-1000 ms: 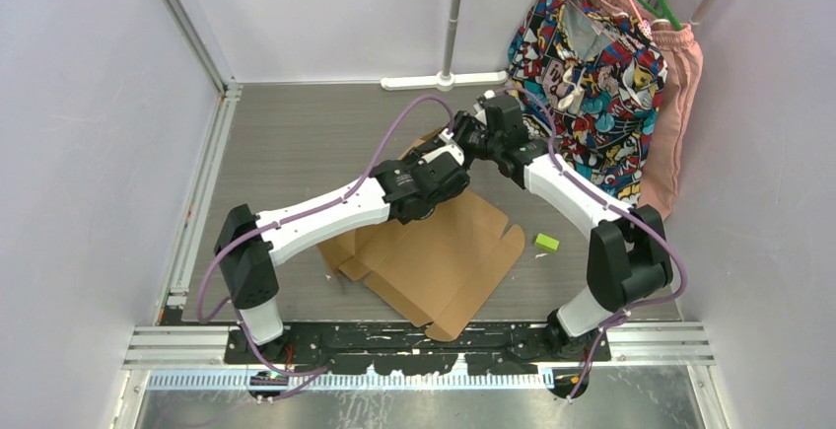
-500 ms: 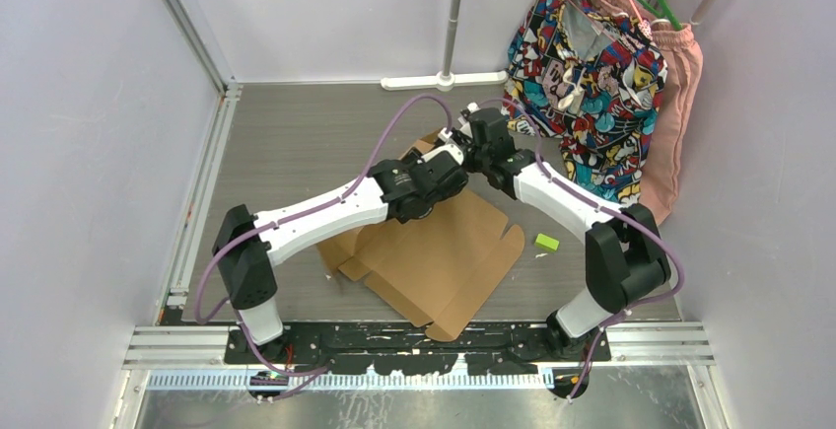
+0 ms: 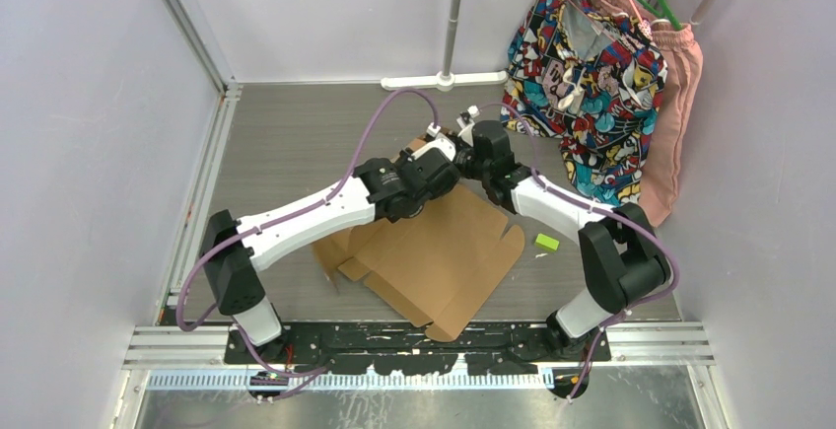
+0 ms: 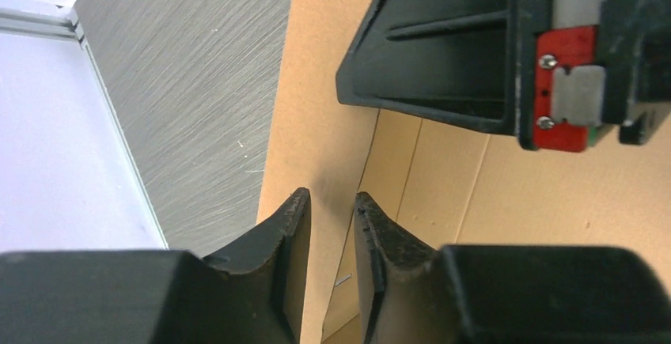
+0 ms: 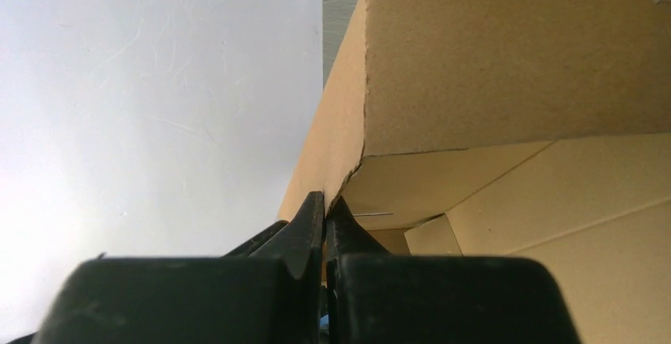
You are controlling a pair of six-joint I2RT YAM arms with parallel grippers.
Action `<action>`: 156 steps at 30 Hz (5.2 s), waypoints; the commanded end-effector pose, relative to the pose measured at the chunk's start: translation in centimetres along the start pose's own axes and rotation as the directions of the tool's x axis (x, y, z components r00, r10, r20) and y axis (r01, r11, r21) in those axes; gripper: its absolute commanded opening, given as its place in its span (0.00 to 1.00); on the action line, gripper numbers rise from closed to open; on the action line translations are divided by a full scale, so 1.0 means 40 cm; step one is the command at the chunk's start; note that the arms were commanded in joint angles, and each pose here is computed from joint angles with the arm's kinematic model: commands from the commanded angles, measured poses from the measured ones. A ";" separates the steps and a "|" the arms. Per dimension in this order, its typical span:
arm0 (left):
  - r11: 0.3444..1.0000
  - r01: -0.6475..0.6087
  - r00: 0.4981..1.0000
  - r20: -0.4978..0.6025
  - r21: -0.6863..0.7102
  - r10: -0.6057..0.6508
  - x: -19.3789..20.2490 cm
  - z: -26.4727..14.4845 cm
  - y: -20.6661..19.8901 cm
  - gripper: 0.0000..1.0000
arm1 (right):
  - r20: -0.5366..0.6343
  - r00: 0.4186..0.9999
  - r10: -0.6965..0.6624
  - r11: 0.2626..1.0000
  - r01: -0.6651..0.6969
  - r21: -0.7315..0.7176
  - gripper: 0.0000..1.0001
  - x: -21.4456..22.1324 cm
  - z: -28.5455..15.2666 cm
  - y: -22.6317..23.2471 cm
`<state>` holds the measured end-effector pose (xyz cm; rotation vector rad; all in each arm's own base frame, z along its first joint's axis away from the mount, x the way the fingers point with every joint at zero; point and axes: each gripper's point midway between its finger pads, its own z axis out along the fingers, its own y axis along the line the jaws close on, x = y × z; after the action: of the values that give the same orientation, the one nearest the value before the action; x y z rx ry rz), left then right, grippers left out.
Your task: Fold the paper box
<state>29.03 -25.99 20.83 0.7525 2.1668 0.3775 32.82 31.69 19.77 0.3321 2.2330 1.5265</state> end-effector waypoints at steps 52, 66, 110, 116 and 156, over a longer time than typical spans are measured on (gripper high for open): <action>0.942 -0.181 0.983 -0.050 -0.284 0.174 0.059 -0.090 -0.004 0.05 | 0.292 0.956 0.019 0.999 -0.031 0.039 0.49 -0.338 -0.229 -0.179; 0.939 -0.205 0.979 -0.050 -0.277 0.199 0.057 -0.098 -0.024 0.05 | 0.320 0.932 0.172 0.982 -0.138 -0.126 0.46 -0.544 -0.124 -0.310; 0.939 -0.209 0.978 -0.065 -0.272 0.199 0.070 -0.071 -0.048 0.06 | -0.062 0.997 0.042 0.973 -0.055 -0.226 0.45 -0.262 0.021 -0.149; 0.946 -0.182 0.983 -0.063 -0.269 0.171 0.078 -0.063 -0.021 0.07 | -0.079 0.997 0.014 0.974 -0.031 -0.226 0.45 -0.248 0.027 -0.116; 0.956 -0.087 0.994 -0.082 -0.280 0.066 0.082 0.002 0.103 0.07 | -0.093 0.996 0.004 0.986 -0.020 -0.168 0.45 -0.271 0.105 -0.137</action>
<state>28.87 -20.45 19.55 0.7332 2.1016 0.8374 44.08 28.10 13.72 0.3186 2.2066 1.7542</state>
